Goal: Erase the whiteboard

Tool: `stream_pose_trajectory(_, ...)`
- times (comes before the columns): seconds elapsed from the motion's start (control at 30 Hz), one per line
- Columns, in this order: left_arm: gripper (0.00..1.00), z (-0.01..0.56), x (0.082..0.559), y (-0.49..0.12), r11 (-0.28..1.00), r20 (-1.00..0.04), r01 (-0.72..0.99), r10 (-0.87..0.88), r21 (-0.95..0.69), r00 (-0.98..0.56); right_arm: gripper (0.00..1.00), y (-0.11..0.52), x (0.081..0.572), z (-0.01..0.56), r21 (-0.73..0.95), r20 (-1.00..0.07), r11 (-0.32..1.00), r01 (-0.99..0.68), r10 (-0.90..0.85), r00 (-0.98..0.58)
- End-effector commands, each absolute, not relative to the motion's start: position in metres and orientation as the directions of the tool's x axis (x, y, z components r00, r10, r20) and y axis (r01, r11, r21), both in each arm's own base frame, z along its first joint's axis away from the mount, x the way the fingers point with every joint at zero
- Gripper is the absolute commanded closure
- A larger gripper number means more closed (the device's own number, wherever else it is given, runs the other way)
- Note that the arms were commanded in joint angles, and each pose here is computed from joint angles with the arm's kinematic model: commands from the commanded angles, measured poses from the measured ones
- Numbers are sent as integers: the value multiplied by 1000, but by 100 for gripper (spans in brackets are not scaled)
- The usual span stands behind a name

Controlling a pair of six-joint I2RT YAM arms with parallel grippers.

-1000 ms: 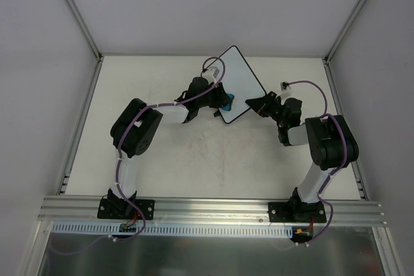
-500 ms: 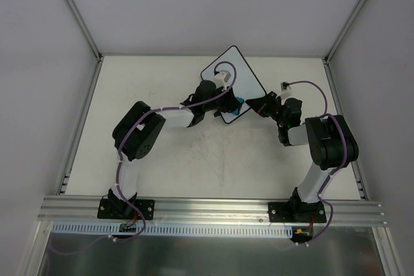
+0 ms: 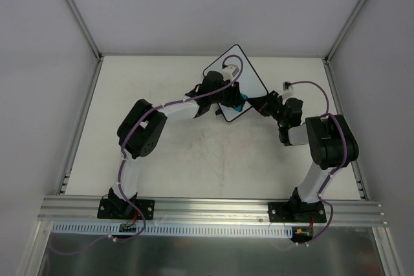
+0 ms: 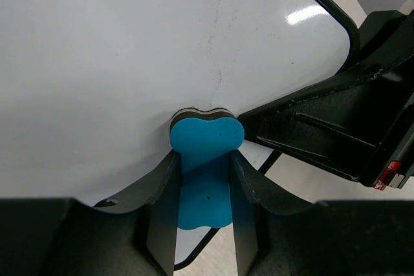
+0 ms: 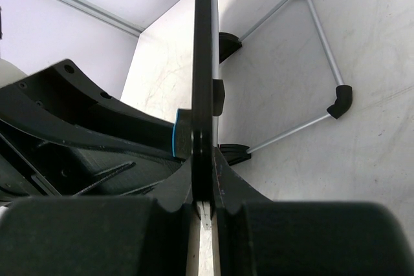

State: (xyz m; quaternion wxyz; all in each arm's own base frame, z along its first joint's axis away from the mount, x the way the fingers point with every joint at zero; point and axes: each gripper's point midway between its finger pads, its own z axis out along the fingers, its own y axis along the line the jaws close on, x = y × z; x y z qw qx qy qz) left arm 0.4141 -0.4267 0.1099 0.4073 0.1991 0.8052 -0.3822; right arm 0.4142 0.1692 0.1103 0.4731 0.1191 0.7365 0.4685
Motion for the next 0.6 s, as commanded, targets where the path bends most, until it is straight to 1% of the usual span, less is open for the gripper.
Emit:
stream_pose_trajectory(0.0, 100, 107, 416, -444, 603, -825, 678, 59, -420, -563, 100, 187, 414, 140, 792, -611, 478, -380, 606, -510)
stream_pose_trajectory(0.27, 100, 116, 440, -440, 617, -832, 671, 47, -411, -553, 100, 189, 413, 139, 791, -612, 479, -381, 602, -513)
stream_pose_trajectory(0.57, 100, 143, 461, -454, 581, -873, 739, 94, -342, -478, 100, 192, 411, 137, 791, -611, 476, -383, 595, -522)
